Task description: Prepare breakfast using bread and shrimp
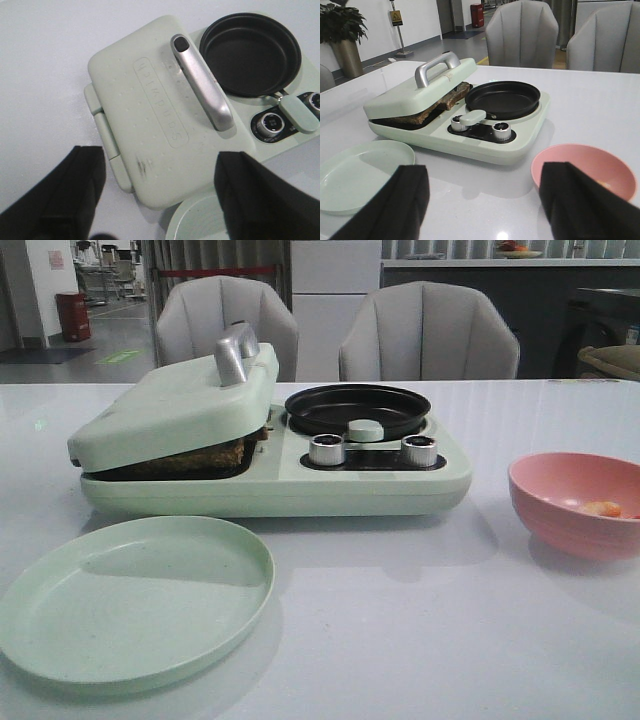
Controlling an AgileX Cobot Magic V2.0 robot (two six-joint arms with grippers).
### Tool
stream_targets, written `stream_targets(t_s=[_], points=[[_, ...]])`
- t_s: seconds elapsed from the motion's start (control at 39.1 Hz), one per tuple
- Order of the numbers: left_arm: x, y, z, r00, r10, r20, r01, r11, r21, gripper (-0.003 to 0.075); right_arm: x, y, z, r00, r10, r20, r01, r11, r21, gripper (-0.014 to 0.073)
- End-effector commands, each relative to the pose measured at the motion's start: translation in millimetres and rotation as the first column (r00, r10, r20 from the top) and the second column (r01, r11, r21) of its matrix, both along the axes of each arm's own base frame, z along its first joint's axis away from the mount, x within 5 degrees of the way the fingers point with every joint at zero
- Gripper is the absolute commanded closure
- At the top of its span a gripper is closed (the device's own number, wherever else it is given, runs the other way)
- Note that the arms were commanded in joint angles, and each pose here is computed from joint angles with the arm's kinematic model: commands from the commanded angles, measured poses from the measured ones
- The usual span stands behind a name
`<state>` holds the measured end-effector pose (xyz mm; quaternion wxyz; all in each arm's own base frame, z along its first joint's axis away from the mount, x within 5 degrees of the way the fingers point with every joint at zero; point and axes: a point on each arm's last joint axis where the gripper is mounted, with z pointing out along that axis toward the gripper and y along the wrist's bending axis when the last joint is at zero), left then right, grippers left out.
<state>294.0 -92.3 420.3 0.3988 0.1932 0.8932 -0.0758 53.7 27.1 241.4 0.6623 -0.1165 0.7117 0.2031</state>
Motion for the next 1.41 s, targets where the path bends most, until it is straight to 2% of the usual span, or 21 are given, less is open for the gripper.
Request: stream_targets(t_s=[0.0, 0.18, 0.33, 0.56, 0.79, 1.02, 1.15, 1.38], points=[[-34.7, 9.0, 30.2, 0.992, 0.012, 0.127, -0.006, 0.999, -0.054, 0.023, -0.1, -1.1, 16.4, 0.995, -0.013, 0.096, 0.01, 0.999, 0.039, 0.0034], [-82.3, 23.0, 28.7, 0.982, 0.023, 0.19, -0.008, 0.997, -0.077, 0.023, -0.1, -1.1, 16.4, 0.995, -0.013, 0.096, 0.01, 0.999, 0.039, 0.0034], [-125.7, 35.6, 22.6, 0.956, 0.04, 0.29, -0.005, 0.993, -0.121, 0.023, -0.1, -1.1, 16.4, 0.995, -0.013, 0.096, 0.01, 0.999, 0.039, 0.0034], [-184.3, 53.0, -6.8, 0.908, 0.072, 0.414, 0.003, 0.984, -0.177, 0.023, -0.1, -1.1, 16.4, 0.995, -0.013, 0.096, 0.01, 0.999, 0.039, 0.0034], [-232.1, 66.8, -44.3, 0.837, 0.114, 0.535, 0.027, 0.968, -0.248, 0.023, -0.1, -1.1, 16.4, 0.995, -0.013, 0.096, 0.01, 0.999, 0.039, 0.0034], [-260.9, 76.2, -84.8, 0.773, 0.145, 0.618, 0.045, 0.959, -0.28, 0.023, -0.1, -1.1, 16.4, 0.995, -0.013, 0.096, 0.01, 0.999, 0.039, 0.0034], [-268.3, 78.7, -104.1, 0.752, 0.154, 0.641, 0.049, 0.957, -0.287, 0.023, -0.1, -1.1, 16.4, 0.995, -0.013, 0.096, 0.01, 0.999, 0.039, 0.0034], [-266.6, 79.5, -116.9, 0.717, 0.177, 0.674, 0.052, 0.951, -0.304, 0.023, -0.1, -1.1, 16.4, 0.995, -0.013, 0.096, 0.01, 0.999, 0.039, 0.0034]])
